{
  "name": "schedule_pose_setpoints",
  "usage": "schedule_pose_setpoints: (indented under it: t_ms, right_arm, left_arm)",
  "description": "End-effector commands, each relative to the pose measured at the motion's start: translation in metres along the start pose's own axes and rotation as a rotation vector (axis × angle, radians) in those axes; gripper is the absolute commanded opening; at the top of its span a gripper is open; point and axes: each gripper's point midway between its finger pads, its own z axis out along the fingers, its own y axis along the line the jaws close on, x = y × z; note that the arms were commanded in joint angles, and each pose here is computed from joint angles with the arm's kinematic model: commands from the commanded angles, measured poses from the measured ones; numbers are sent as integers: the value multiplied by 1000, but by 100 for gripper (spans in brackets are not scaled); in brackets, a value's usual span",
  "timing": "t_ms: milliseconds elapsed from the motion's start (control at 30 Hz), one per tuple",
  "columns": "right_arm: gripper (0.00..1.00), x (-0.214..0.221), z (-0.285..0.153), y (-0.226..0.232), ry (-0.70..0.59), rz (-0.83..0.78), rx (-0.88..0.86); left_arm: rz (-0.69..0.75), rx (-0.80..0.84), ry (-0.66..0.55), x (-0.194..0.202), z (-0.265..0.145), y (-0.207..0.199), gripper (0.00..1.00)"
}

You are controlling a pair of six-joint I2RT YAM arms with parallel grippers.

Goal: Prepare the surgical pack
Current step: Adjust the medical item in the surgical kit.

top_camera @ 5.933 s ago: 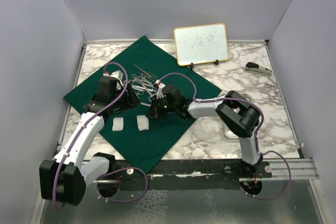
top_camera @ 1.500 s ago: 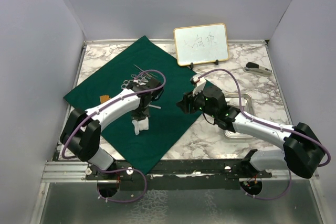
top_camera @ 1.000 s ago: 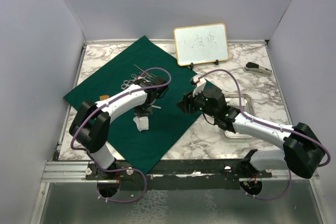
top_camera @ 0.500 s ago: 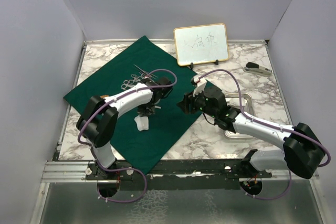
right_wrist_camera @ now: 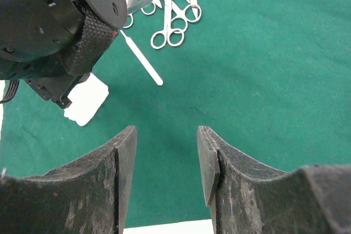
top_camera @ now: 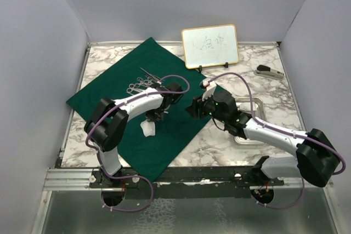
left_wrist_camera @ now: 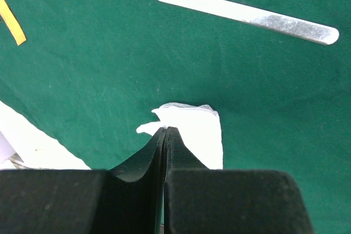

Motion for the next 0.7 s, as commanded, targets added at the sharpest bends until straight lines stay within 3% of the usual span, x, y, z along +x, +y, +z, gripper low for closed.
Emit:
schedule_pose_setpoints:
  t_ms: [0,667]
  right_arm:
    - [49,-8,-3,-1,-35,0,-3]
    - [49,-6,-1,-3,-29,8,-2]
  left_arm:
    - [66,-4,-44,-12,-1,-5,0]
    - [220,35,-50,-3,2,-26,0]
